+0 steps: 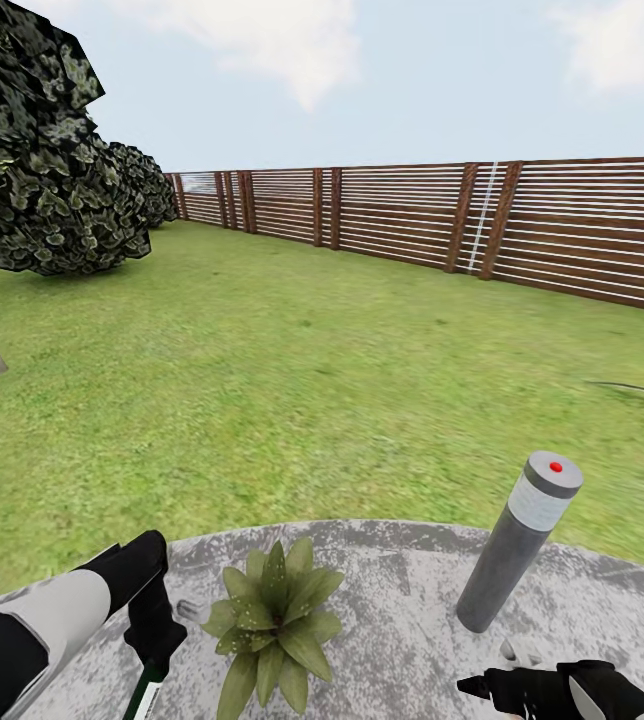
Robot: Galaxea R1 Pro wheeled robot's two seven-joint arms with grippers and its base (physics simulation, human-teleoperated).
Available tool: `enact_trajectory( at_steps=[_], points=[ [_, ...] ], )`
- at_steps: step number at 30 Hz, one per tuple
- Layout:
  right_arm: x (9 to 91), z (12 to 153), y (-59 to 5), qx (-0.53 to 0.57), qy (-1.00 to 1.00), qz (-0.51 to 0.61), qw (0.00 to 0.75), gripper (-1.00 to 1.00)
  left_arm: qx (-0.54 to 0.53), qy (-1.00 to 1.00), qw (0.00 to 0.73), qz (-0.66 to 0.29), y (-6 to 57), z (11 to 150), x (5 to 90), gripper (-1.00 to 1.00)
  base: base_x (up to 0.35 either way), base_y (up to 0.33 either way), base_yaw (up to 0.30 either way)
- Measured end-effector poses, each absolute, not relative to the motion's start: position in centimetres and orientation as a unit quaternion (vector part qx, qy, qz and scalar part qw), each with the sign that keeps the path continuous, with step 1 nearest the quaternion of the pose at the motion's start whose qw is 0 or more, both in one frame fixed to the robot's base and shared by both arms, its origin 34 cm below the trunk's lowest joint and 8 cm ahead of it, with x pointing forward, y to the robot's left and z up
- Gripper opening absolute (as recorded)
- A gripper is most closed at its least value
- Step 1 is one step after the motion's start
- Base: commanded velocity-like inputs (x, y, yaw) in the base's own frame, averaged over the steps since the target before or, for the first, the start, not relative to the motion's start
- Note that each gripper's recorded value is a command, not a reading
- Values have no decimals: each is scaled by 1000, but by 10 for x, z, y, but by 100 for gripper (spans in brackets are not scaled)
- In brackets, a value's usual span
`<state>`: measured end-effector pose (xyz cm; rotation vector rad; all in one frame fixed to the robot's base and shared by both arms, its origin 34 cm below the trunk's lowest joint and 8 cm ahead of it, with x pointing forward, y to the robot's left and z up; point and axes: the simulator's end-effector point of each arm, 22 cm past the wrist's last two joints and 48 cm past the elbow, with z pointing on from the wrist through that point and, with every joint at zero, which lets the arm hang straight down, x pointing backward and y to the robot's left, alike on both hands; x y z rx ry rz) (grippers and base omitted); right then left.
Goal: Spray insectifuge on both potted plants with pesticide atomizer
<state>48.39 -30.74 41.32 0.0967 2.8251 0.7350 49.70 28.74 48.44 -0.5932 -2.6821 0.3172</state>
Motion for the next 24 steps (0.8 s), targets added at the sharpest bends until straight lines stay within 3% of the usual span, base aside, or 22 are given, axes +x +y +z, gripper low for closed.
enact_trajectory(
  at_steps=[24],
  points=[
    [484, 413, -307, 33, 961, 250, 110, 100, -209, -954, 184, 108, 293, 486, 501, -100, 0, 0, 0]
  ],
)
